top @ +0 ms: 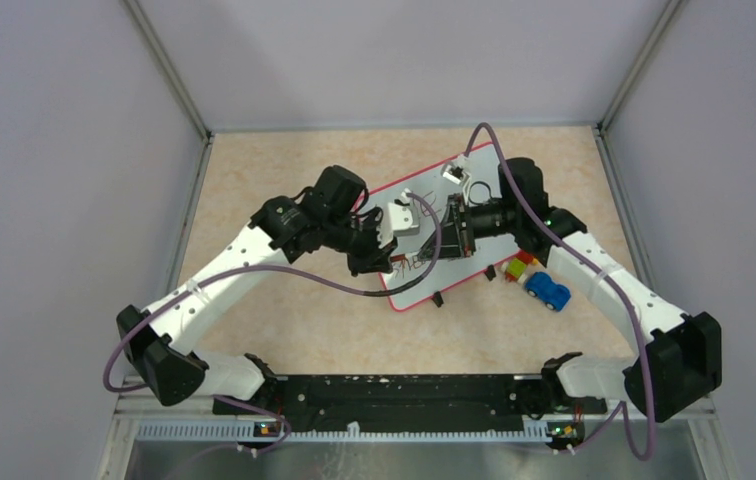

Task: Write a sentence on the whiteboard
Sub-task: Insert the whiteboard marker without the cap into the pen cap.

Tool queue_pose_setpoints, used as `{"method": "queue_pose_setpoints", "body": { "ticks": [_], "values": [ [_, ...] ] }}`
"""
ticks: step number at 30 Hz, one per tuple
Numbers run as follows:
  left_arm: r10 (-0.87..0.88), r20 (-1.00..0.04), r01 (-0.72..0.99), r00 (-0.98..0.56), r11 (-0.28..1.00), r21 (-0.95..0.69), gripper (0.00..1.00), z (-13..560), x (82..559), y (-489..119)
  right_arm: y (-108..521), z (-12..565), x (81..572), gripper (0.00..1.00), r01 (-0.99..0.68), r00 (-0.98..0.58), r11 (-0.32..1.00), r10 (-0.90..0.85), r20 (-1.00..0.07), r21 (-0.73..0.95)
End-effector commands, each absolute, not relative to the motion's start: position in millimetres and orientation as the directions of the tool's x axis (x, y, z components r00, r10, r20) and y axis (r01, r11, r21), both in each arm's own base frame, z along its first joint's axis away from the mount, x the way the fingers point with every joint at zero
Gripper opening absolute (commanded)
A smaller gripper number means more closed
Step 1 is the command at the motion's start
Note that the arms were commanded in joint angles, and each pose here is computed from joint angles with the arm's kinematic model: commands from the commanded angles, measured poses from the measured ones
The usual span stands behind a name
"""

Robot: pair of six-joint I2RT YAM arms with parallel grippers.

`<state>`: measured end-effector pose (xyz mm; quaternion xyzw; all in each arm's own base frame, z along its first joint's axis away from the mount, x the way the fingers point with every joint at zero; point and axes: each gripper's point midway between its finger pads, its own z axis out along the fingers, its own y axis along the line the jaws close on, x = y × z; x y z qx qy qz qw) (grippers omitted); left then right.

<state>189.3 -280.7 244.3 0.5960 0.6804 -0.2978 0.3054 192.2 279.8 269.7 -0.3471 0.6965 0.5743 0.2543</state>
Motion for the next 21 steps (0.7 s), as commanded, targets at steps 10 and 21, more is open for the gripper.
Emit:
{"method": "queue_pose_setpoints", "body": {
  "ticks": [10,21],
  "values": [
    [0.409,-0.913,1.000,-0.007,0.011,-0.003,0.00,323.0,192.4,-335.6,295.2,276.2,187.8,0.00,-0.818,-0.570,0.056,-0.217,-0.793,0.573],
    [0.448,-0.894,0.999,-0.020,0.047,0.001,0.04,323.8,192.1,-326.4,289.6,278.9,188.7,0.00,-0.825,-0.560,0.068,-0.220,-0.799,0.560]
  ]
}}
